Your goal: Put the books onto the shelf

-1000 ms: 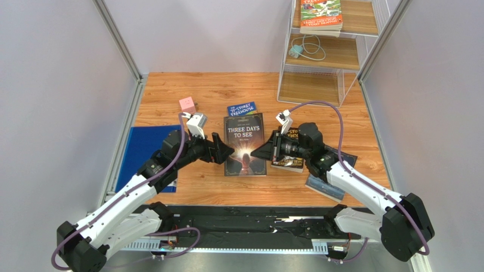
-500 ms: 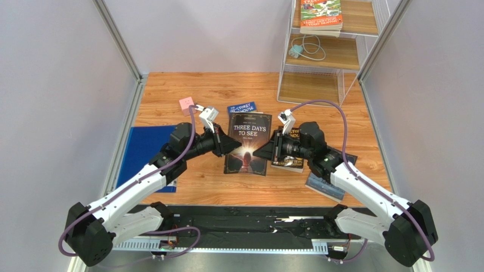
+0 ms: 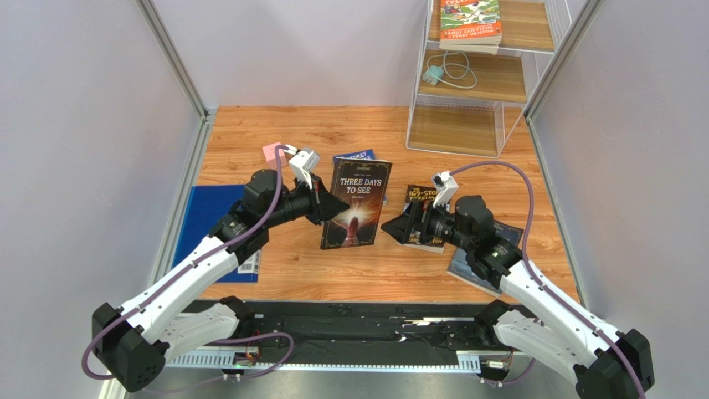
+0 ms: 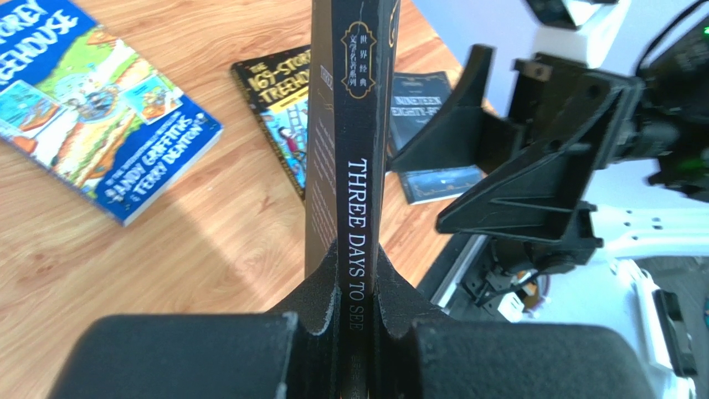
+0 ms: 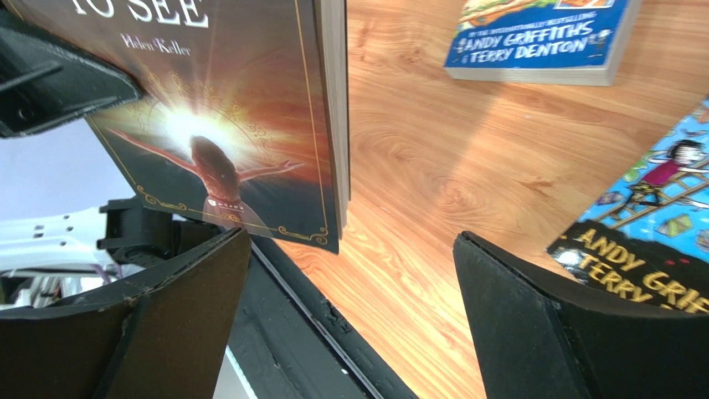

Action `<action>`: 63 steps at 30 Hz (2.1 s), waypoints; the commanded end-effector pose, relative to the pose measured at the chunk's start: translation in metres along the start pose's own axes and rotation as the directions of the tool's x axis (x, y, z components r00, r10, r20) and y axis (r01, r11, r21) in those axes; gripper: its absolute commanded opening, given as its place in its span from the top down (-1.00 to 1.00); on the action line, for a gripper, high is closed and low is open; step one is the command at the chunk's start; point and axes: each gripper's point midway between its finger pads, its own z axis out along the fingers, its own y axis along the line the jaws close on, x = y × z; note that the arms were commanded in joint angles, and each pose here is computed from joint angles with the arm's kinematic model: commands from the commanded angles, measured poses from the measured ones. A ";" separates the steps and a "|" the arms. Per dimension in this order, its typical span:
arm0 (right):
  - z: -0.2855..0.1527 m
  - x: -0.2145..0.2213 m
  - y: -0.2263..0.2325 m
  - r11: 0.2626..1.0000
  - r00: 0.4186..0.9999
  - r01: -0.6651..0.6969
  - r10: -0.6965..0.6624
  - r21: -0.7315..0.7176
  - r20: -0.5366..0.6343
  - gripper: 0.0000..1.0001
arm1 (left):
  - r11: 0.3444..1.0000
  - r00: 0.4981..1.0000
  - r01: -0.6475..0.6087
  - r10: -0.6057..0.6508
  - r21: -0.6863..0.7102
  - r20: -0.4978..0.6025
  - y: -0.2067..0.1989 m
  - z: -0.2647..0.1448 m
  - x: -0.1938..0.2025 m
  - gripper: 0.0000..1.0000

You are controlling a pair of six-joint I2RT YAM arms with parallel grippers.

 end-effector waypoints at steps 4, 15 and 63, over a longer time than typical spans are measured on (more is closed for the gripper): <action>0.002 -0.010 0.033 0.974 0.995 -0.005 0.028 -0.225 0.095 -1.00 | 0.965 0.984 -0.089 0.046 0.248 0.175 -0.064 -0.014 -0.057 1.00; -0.006 -0.017 0.056 0.939 0.988 -0.008 0.061 -0.345 0.143 -1.00 | 0.911 0.979 -0.105 0.023 0.398 0.204 -0.095 -0.017 -0.075 1.00; -0.063 -0.321 0.103 0.993 0.972 0.109 -0.098 -0.037 0.212 1.00 | 0.990 0.998 -0.012 0.004 -0.140 -0.059 0.062 0.009 0.077 -0.81</action>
